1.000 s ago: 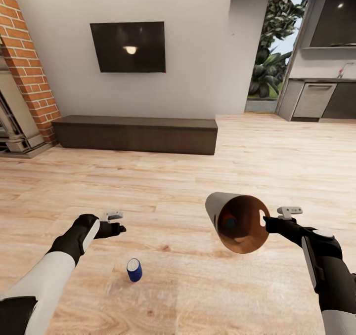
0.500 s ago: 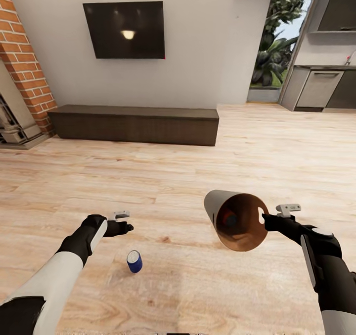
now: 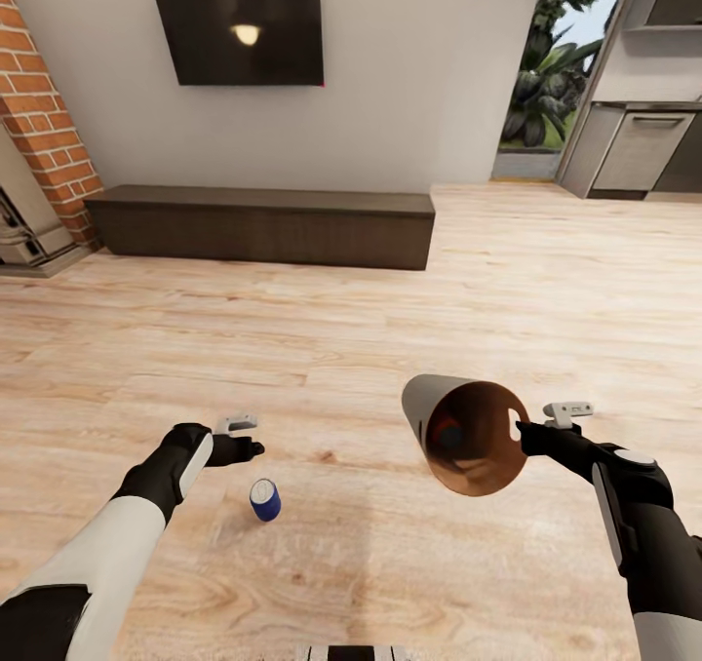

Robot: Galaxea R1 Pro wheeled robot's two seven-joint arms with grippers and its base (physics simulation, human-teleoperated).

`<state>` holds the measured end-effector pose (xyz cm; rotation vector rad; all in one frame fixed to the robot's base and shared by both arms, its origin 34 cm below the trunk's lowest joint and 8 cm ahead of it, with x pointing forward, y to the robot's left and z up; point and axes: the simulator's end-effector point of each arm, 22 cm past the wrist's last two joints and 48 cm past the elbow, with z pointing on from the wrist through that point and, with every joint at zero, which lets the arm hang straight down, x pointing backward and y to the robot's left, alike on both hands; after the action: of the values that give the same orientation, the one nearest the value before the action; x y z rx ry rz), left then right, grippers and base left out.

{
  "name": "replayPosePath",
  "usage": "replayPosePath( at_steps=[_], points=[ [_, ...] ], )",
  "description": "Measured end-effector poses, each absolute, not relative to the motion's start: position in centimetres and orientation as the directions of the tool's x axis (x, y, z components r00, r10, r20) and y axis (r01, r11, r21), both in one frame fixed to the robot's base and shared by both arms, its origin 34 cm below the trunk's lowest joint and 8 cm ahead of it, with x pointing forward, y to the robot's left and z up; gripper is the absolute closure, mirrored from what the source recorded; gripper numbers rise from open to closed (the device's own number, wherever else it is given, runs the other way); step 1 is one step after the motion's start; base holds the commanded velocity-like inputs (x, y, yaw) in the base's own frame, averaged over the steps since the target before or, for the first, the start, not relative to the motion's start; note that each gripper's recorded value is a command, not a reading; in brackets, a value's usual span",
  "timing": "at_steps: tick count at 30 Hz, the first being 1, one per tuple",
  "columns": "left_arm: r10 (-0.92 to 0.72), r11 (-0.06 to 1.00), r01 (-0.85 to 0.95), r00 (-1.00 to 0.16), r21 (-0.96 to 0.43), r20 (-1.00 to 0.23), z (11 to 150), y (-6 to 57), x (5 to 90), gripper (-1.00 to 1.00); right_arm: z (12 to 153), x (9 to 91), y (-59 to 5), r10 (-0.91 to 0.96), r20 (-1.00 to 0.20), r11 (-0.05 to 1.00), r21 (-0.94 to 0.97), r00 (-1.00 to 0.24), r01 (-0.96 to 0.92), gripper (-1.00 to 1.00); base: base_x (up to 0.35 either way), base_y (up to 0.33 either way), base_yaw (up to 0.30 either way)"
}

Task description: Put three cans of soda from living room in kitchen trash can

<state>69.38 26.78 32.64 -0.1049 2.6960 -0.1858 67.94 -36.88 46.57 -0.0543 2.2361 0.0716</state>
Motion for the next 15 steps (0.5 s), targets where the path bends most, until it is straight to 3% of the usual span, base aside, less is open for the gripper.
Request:
replayPosePath(
  at_steps=[15],
  points=[
    [-0.103,0.988,-0.048,-0.911,-0.145,-0.400,30.7,26.8,69.0,-1.00,44.3,67.7,-36.4,-0.024,-0.763,0.997,0.033,-0.646,-0.075,1.00,0.000,0.000,0.000]
  ],
)
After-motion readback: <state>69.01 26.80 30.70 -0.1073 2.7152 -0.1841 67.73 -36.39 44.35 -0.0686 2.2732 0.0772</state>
